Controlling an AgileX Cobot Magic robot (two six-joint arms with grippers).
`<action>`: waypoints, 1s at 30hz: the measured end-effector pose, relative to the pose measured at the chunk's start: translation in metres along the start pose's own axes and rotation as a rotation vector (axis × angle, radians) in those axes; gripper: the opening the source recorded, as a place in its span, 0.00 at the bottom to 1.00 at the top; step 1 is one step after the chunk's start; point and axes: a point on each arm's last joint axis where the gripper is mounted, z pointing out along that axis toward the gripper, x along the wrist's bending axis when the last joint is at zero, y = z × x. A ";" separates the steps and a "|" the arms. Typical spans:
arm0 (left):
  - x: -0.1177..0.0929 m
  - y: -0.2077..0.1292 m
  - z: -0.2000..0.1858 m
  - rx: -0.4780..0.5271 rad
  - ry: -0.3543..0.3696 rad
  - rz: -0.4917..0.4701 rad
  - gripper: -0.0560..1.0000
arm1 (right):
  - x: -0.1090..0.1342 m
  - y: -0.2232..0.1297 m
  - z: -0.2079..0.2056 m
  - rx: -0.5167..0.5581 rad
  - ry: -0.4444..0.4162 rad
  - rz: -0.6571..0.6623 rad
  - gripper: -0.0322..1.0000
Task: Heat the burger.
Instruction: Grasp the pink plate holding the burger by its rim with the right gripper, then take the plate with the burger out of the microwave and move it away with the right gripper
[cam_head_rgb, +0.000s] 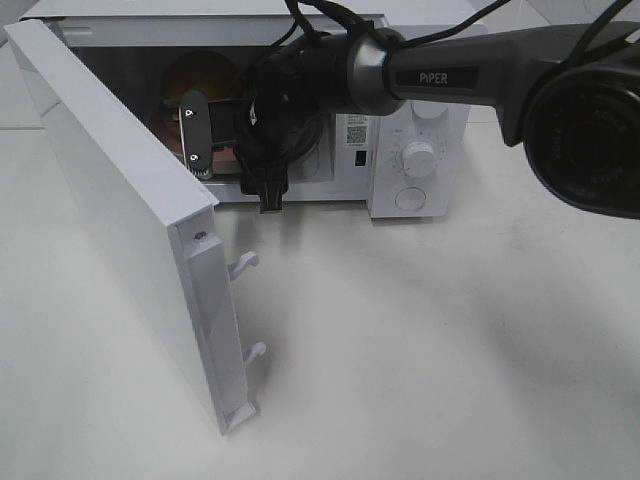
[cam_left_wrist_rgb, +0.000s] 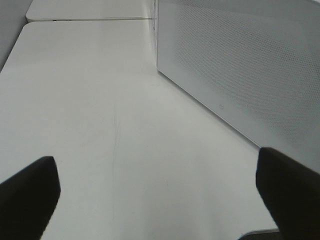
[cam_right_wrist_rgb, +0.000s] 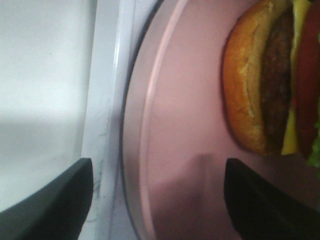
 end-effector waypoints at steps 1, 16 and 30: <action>0.000 0.000 0.000 0.000 0.000 0.000 0.99 | 0.000 0.001 0.002 -0.002 -0.001 0.000 0.73; 0.000 0.000 0.000 0.000 0.000 0.000 0.99 | 0.010 0.009 0.005 -0.011 0.038 0.016 0.19; 0.000 0.000 0.000 0.000 0.001 0.000 0.99 | 0.009 0.011 -0.001 -0.020 0.057 -0.061 0.12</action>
